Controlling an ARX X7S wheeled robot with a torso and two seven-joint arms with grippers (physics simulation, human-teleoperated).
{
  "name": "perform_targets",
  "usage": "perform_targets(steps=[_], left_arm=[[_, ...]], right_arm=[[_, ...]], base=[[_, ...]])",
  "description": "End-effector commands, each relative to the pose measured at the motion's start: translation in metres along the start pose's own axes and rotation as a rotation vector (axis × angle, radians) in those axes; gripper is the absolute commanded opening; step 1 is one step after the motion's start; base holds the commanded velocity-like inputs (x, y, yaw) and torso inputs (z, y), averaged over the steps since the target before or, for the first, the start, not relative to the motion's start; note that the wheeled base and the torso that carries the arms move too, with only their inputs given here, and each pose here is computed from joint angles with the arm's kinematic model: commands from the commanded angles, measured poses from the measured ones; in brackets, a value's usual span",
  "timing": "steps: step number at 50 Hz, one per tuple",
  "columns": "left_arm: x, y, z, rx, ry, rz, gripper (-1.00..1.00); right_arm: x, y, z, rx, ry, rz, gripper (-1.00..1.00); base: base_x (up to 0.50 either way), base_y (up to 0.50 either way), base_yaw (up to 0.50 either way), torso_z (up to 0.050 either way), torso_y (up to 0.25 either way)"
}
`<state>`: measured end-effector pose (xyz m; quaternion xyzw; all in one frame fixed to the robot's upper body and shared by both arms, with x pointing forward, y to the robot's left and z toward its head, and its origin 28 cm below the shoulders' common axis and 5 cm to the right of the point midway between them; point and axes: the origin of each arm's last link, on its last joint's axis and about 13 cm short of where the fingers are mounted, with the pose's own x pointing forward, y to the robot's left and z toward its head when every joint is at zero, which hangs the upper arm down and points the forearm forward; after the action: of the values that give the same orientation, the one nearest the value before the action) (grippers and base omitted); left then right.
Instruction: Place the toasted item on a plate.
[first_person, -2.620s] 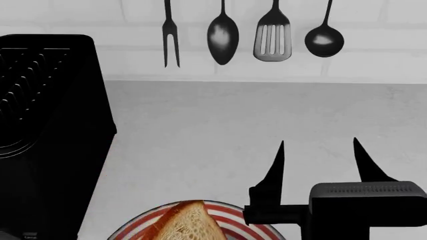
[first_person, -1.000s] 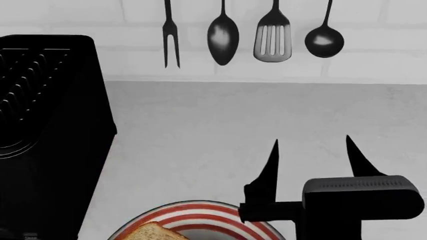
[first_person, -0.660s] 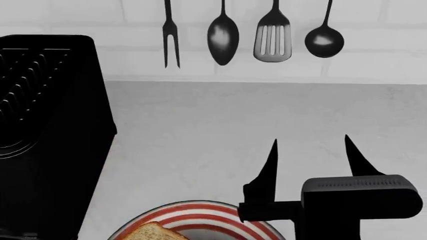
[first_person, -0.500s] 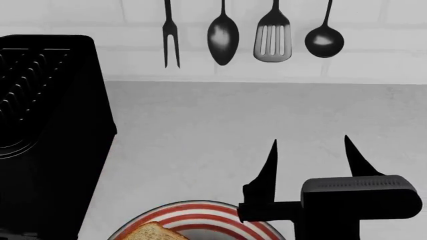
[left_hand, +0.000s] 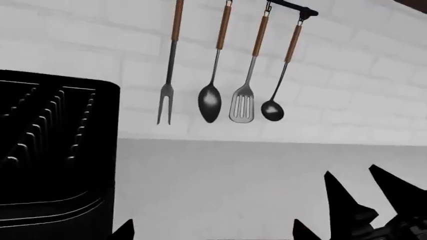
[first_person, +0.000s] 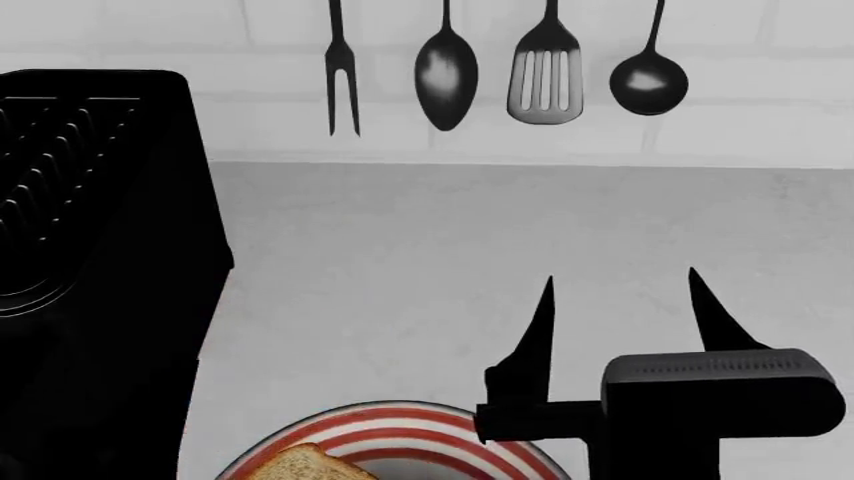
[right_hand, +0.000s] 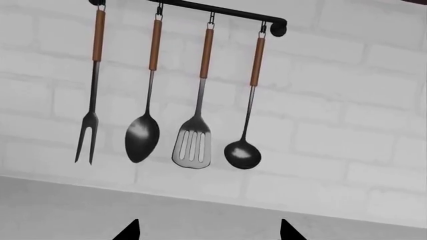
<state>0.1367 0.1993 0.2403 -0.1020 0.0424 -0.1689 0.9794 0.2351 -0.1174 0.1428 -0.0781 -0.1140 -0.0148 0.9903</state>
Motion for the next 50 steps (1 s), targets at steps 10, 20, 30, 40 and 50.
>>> perform_targets(steps=[10, 20, 30, 40, 50], left_arm=[[0.0, 0.006, 0.041, 0.078, -0.143, 0.054, 1.0], [0.004, 0.016, 0.054, 0.097, -0.193, 0.115, 1.0], [0.006, 0.026, 0.065, 0.111, -0.225, 0.167, 1.0], [0.014, 0.04, 0.069, 0.105, -0.238, 0.219, 1.0], [0.011, 0.051, 0.082, 0.151, -0.258, 0.263, 1.0]], right_arm=[[-0.002, -0.001, 0.003, -0.007, -0.003, -0.005, 1.0], [-0.009, -0.01, 0.022, -0.036, -0.032, -0.036, 1.0], [-0.019, -0.023, 0.05, -0.101, -0.053, -0.075, 1.0], [-0.033, -0.035, 0.077, -0.154, -0.066, -0.106, 1.0], [-0.049, -0.045, 0.099, -0.203, -0.078, -0.144, 1.0]], base=[[0.0, 0.0, 0.0, 0.0, 0.0], [0.0, 0.0, 0.0, 0.0, 0.0], [0.0, 0.0, 0.0, 0.0, 0.0], [0.0, 0.0, 0.0, 0.0, 0.0], [0.0, 0.0, 0.0, 0.0, 0.0]])
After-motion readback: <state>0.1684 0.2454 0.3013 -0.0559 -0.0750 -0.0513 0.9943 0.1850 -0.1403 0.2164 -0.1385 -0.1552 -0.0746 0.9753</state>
